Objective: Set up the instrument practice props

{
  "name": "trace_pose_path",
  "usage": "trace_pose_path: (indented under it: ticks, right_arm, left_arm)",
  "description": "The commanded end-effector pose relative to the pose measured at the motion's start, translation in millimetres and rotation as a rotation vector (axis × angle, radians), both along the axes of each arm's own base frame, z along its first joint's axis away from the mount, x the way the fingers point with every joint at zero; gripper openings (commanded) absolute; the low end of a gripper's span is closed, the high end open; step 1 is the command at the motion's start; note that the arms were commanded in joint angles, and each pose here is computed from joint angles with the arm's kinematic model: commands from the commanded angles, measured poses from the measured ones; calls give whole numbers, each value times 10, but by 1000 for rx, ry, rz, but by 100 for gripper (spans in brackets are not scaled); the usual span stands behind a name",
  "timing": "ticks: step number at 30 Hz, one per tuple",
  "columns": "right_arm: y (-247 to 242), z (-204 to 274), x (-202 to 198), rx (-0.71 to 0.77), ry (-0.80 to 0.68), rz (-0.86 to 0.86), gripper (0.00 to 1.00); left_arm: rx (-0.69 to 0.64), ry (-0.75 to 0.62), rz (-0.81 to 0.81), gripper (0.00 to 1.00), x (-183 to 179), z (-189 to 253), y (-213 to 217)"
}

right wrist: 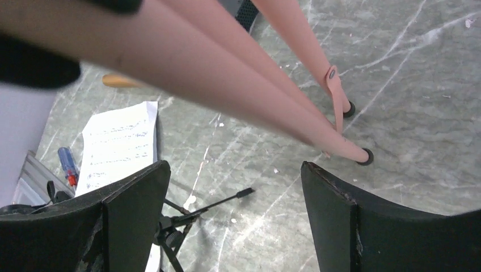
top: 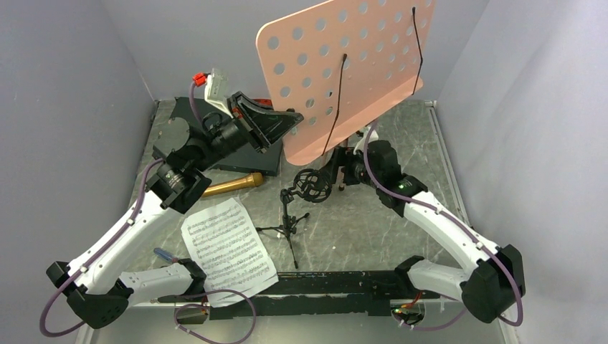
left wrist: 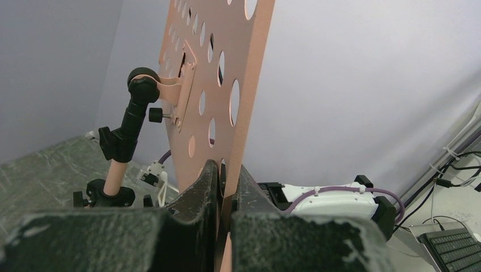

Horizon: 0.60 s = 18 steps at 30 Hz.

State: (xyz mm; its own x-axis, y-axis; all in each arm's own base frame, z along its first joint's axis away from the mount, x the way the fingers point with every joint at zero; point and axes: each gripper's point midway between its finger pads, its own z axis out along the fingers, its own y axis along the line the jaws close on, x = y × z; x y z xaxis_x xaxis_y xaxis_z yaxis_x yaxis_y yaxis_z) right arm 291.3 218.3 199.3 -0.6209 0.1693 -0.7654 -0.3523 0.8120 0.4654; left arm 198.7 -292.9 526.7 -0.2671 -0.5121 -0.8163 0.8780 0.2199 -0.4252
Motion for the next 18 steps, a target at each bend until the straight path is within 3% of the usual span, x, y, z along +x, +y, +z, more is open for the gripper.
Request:
trace_pose_path:
  ticks: [1,9,18]
  right_arm:
    - [-144,76,-71,-27,-57,-21,91]
    - [-537,40,-66,-175,-112,-140,92]
    - [-548,192,-8,-202,-219,-106,75]
  left_arm:
    - [-14,196,-210,3,-334,-29,-164]
    - [0,202,-231,3,-331,-67,-213]
    - [-1,219,-205,3,-291,-84,-196]
